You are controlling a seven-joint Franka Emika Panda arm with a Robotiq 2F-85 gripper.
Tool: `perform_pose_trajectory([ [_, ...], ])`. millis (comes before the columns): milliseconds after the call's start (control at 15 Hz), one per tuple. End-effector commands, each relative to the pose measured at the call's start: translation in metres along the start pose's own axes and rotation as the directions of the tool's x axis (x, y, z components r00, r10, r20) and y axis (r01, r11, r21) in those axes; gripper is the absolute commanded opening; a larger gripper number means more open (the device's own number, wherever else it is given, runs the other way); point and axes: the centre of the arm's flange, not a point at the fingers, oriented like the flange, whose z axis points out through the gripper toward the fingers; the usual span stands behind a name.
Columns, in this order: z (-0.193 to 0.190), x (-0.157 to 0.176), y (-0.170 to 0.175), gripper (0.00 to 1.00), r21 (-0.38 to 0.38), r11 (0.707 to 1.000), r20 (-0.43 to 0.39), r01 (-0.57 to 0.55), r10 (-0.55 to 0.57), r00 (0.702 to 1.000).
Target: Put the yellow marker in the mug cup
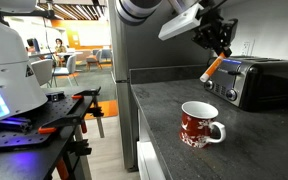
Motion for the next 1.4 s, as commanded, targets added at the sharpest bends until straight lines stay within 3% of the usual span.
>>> perform_pose_trajectory([
  [0,0.029,-0.073,0.001,0.05,0.033,0.999,-0.049,-0.019,0.02,0.999],
  [467,0.047,-0.118,0.031,0.05,0.076,0.995,-0.076,-0.059,0.065,0.995],
  [933,0.052,-0.134,0.028,0.05,0.158,0.987,-0.17,-0.008,0.035,0.985],
  [1333,0.054,-0.144,0.016,0.05,0.188,0.98,-0.203,0.062,-0.023,0.979],
])
